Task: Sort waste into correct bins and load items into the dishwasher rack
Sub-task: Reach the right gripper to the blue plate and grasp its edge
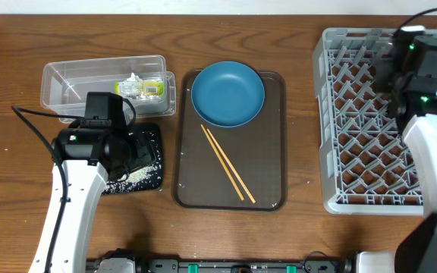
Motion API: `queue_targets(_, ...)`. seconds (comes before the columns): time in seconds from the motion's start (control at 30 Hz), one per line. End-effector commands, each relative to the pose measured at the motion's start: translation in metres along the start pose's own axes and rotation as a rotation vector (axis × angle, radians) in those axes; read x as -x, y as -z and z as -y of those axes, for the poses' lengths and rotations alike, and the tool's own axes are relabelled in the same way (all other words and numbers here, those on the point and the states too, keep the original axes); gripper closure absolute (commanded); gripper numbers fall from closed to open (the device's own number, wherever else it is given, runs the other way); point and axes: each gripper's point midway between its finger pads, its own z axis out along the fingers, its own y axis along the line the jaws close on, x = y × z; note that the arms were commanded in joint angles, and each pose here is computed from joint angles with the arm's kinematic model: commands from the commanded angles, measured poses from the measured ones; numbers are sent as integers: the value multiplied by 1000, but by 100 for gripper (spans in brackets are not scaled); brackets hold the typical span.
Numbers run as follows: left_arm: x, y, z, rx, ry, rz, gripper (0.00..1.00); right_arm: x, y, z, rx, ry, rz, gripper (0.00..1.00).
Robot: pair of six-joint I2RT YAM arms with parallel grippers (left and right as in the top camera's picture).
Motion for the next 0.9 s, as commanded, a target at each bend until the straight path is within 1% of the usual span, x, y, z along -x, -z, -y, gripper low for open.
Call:
queue_targets(0.0,5,3,0,5,-6,13,34,7,19,-111,499,-155,-2,51)
queue_targets(0.1,5,3,0,5,-6,13,34,0,27,-165,632,-189,-65,51)
queue_targets(0.2,5,3,0,5,-6,13,34,-16,28,-213,694,-144,-124,48)
queue_targets(0.23,5,3,0,5,-6,14,34,-24,26,-228,698,-135,-147,46)
queue_targets(0.33,5,3,0,5,-6,13,34,-46,16,-260,662,-108,-206,48)
queue_targets(0.43,5,3,0,5,-6,13,34,-73,-3,-276,541,-163,-281,47)
queue_targets(0.57,5,3,0,5,-6,13,34,-104,-20,-297,493,-197,-352,50)
queue_targets(0.63,5,3,0,5,-6,13,34,-118,-28,-300,464,-228,-389,55)
queue_targets(0.67,5,3,0,5,-6,13,34,-123,-31,-301,457,-242,-406,60)
queue_targets(0.73,5,3,0,5,-6,13,34,-130,-34,-302,443,-276,-431,71)
queue_targets(0.77,5,3,0,6,-6,13,34,-131,-34,-302,442,-278,-433,81)
queue_targets(0.8,5,3,0,6,-6,13,34,-130,-34,-301,442,-280,-431,89)
queue_targets(0.87,5,3,0,6,-6,13,34,-121,-32,-297,442,-289,-413,98)
